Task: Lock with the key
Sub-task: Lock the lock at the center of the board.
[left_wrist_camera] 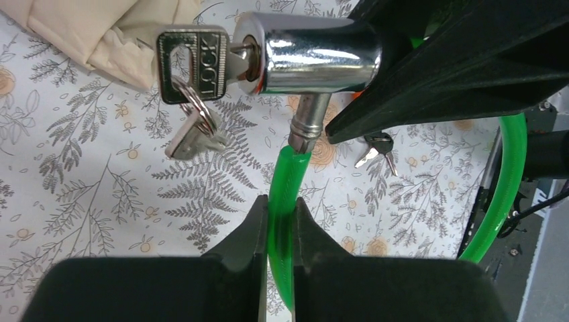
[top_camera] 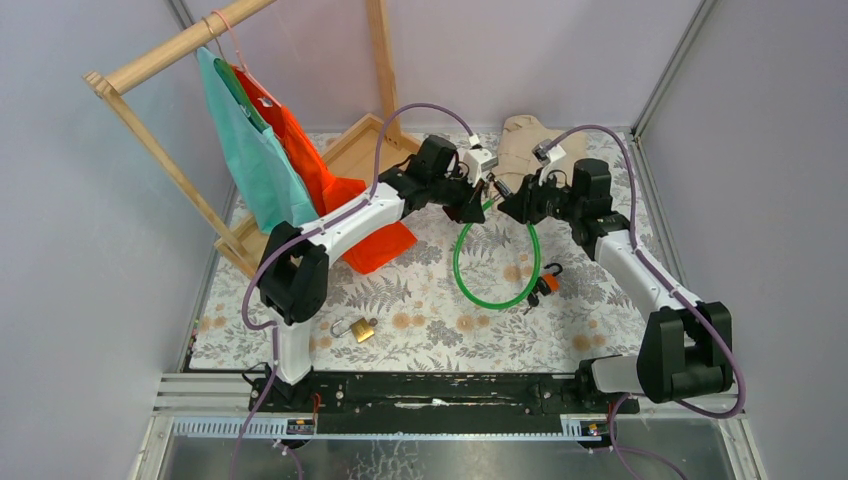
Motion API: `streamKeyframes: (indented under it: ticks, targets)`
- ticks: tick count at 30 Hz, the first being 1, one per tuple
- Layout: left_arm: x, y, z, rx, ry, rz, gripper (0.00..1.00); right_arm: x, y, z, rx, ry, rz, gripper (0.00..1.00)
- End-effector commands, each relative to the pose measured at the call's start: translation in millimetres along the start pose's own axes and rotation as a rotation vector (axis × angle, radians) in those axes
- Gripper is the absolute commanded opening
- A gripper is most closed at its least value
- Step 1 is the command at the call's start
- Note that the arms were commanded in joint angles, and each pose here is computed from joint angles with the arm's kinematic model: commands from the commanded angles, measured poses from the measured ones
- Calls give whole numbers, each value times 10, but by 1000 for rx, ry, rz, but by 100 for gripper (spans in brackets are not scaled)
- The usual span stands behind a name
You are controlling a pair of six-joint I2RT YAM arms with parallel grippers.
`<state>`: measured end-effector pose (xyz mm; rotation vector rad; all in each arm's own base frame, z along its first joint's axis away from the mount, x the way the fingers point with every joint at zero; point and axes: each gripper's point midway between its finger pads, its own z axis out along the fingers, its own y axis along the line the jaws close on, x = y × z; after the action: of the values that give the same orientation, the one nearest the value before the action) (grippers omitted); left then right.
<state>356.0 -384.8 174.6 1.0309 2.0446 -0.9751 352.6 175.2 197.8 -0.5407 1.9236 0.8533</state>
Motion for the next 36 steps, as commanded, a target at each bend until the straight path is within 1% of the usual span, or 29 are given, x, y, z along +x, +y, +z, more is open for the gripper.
streamKeyframes:
  ticks: [1,5,8,11,14,19,22,25,28,32,36]
  targets:
    - [-568,39,-71,-35,-153,167,0,-1,332,72,-123,35,-50,0]
    - [-567,60,-57,-45,-146,222,0,29,304,111,-107,43,-43,0]
    - [-512,84,-78,-63,-135,269,0,29,326,116,-128,43,-43,8]
    - [-384,148,-122,-100,-126,321,0,16,381,112,-164,46,-51,13]
    - [-295,172,-168,-123,-124,357,0,5,457,111,-217,48,-55,15]
    - [-202,201,-191,-135,-108,370,0,38,563,135,-309,74,-29,19]
    - [-173,201,-196,-139,-107,373,0,48,552,152,-310,79,-22,13]
    - [-170,176,-209,-130,-109,368,0,52,526,172,-298,80,-21,5]
    - [-161,145,-221,-122,-118,335,0,32,493,178,-277,61,-45,0]
    - [-81,66,-266,-60,-145,295,0,-23,493,157,-265,18,-99,0]
    - [-6,4,-300,16,-177,253,0,-48,534,137,-296,-15,-169,0]
